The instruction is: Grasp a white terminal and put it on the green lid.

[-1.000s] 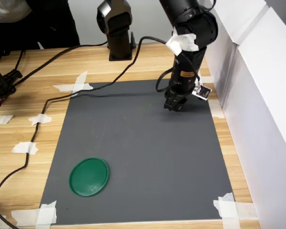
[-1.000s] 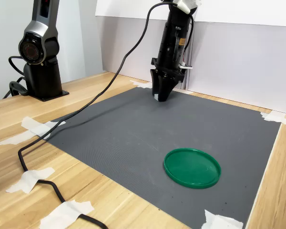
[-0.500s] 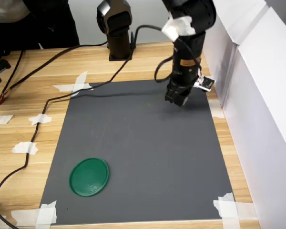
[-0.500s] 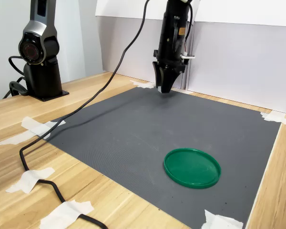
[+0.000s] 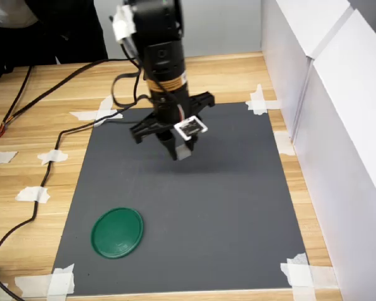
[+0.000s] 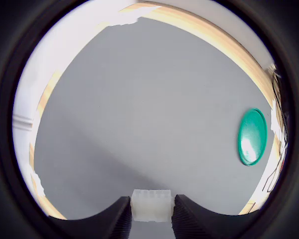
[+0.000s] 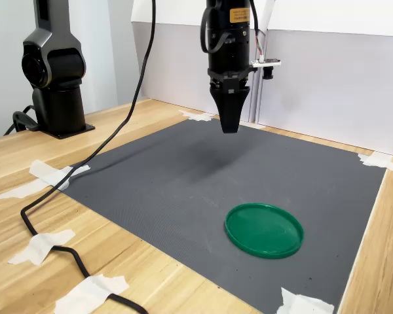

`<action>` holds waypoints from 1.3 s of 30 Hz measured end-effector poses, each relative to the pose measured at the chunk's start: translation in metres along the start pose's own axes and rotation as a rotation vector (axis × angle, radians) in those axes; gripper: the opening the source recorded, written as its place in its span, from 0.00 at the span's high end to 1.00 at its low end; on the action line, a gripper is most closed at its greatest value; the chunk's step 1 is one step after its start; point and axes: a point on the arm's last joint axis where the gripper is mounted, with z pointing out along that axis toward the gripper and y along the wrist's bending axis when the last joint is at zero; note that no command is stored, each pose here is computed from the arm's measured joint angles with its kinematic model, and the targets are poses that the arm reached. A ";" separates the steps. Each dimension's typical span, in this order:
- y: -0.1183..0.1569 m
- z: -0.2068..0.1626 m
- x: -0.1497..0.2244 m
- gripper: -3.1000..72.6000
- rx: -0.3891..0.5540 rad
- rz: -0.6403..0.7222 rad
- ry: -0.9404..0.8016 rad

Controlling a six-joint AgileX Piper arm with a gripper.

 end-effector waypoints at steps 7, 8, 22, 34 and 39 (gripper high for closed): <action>-0.050 0.001 0.000 0.54 0.069 0.120 -0.050; -0.057 0.001 -0.003 0.54 0.076 0.133 -0.055; -0.135 0.034 -0.005 0.54 0.124 0.248 -0.021; -0.145 0.061 -0.020 0.54 0.086 0.261 -0.041; -0.144 0.069 -0.018 0.54 0.063 0.264 -0.015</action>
